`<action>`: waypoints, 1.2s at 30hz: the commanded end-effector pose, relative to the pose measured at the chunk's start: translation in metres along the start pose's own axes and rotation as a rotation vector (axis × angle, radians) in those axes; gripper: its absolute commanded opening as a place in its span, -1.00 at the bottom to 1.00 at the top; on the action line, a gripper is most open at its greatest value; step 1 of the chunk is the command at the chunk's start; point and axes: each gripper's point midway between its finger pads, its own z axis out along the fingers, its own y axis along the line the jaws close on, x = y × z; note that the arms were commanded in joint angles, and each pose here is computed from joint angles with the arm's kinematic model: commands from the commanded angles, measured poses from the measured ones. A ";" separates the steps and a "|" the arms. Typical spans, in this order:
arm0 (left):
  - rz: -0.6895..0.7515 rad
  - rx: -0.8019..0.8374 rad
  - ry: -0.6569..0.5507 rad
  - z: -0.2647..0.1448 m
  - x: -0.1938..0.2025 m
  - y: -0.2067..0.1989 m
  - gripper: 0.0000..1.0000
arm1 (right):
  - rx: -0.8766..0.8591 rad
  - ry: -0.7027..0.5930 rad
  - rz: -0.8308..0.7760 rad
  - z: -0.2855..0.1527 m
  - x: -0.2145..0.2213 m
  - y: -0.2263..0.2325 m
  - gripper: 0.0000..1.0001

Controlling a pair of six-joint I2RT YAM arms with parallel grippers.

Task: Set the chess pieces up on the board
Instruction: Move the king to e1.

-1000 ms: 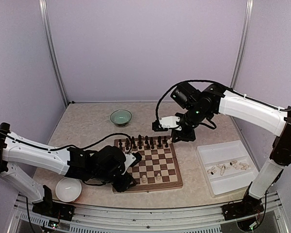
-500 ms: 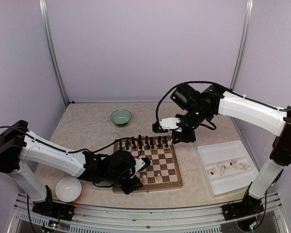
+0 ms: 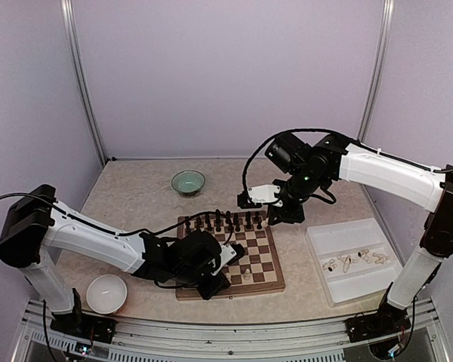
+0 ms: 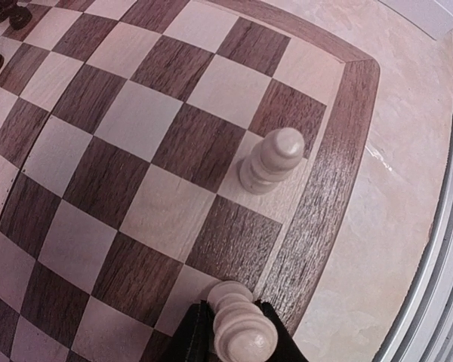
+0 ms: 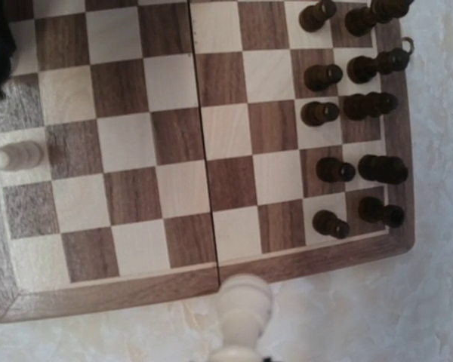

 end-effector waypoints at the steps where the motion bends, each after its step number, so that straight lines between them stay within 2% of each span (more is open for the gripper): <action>1: 0.033 0.030 -0.024 0.006 -0.014 -0.008 -0.56 | 0.006 -0.004 0.005 -0.001 0.001 0.000 -1.00; 16: 0.043 0.038 -0.009 0.020 -0.020 -0.011 -0.58 | 0.000 0.000 0.004 0.002 0.002 0.001 -1.00; 30: 0.016 0.001 -0.017 0.010 -0.019 0.000 -0.63 | -0.015 -0.005 0.006 0.005 0.001 0.003 -1.00; 34: 0.014 0.000 -0.010 0.010 -0.017 0.000 -0.63 | -0.019 -0.009 0.006 0.005 0.000 0.004 -1.00; 36: 0.012 -0.003 -0.007 0.009 -0.016 0.000 -0.56 | -0.023 -0.011 0.006 0.005 0.000 0.004 -1.00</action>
